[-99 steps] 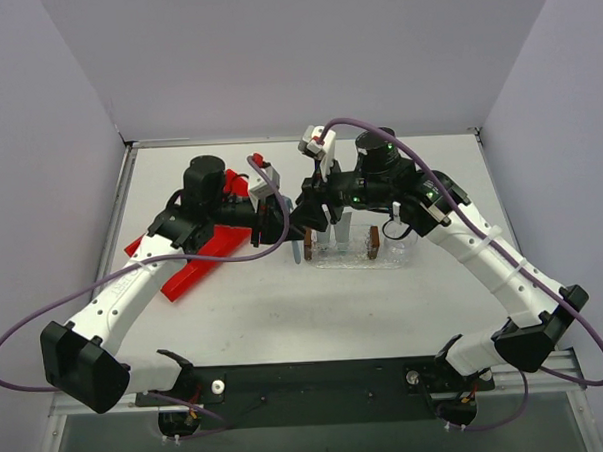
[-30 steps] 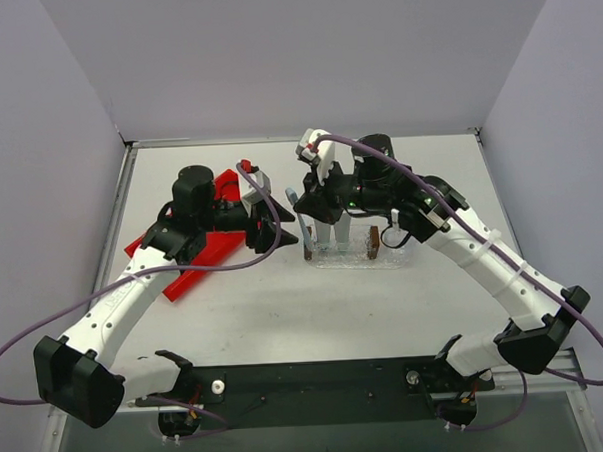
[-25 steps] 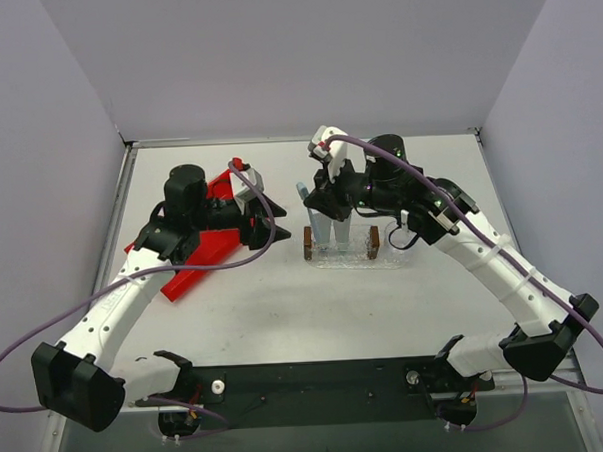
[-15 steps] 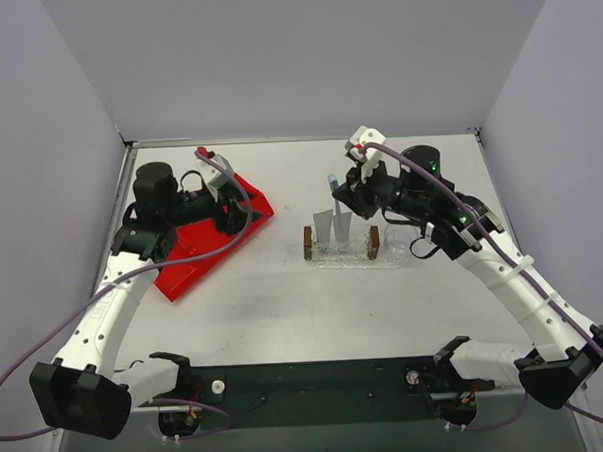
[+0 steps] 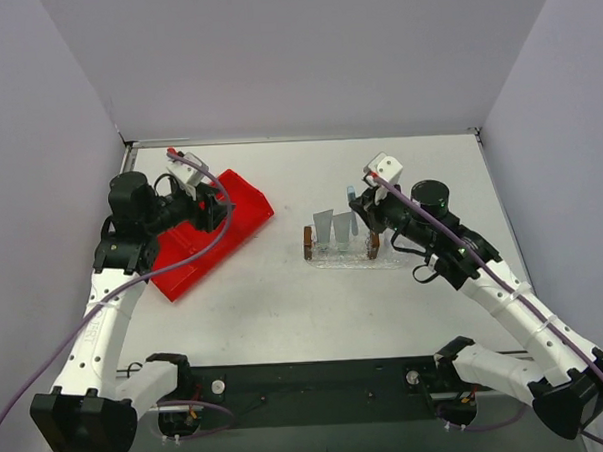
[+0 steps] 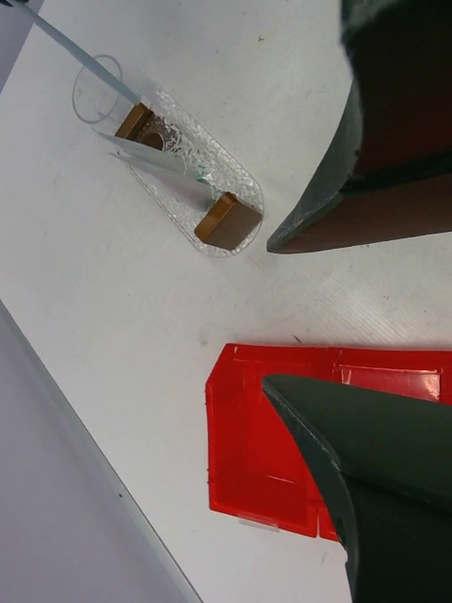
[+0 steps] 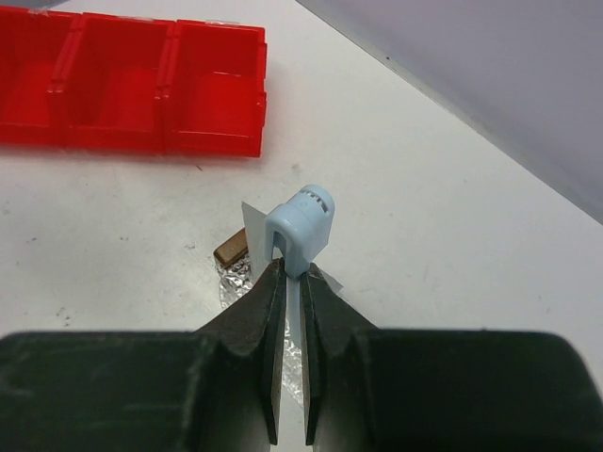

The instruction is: Prepare toiletry sets of a toothbrush and toothpaste on the tray

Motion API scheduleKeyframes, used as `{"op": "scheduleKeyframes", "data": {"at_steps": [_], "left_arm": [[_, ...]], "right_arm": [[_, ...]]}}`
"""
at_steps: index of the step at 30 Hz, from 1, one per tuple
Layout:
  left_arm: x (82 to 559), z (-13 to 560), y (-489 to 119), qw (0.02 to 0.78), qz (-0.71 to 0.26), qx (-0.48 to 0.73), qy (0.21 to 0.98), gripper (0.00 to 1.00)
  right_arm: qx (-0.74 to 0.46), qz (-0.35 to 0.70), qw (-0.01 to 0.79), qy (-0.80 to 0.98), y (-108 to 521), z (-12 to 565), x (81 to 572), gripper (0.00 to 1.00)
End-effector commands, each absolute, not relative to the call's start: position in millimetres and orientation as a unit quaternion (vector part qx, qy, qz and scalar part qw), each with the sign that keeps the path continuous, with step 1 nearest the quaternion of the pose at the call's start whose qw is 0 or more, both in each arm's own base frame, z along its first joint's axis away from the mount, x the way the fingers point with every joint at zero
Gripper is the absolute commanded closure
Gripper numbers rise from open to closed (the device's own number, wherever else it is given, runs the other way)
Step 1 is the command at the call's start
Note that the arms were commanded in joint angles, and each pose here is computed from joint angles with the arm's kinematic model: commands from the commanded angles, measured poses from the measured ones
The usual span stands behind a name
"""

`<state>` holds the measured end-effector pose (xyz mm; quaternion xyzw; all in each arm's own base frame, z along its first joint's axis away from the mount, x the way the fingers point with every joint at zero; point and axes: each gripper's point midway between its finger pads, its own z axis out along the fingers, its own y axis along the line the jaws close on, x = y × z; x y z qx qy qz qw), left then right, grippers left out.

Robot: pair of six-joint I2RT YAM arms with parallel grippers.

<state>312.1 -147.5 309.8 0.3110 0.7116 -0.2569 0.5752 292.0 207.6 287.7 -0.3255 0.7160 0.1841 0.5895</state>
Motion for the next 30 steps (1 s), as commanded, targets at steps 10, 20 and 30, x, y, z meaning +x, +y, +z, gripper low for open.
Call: {"op": "scheduleKeyframes", "data": {"at_steps": [10,20,30], "left_arm": [[319.8,295.4,-109.6,0.581,-0.224,0.262,0.737,0.36],[320.2,281.6,-105.7,0.576,-0.224,0.250,0.745,0.36],[320.5,273.6,-106.3,0.571,-0.228,0.247,0.748,0.36]], "right_arm": [[-0.251,0.146,0.668,0.685,178.0,302.9,320.3,1.00],[-0.221,0.165,0.658,0.700,166.9,282.8,333.3,1.00],[-0.212,0.181,0.646,0.711,167.7,267.4,335.4,1.00]]}}
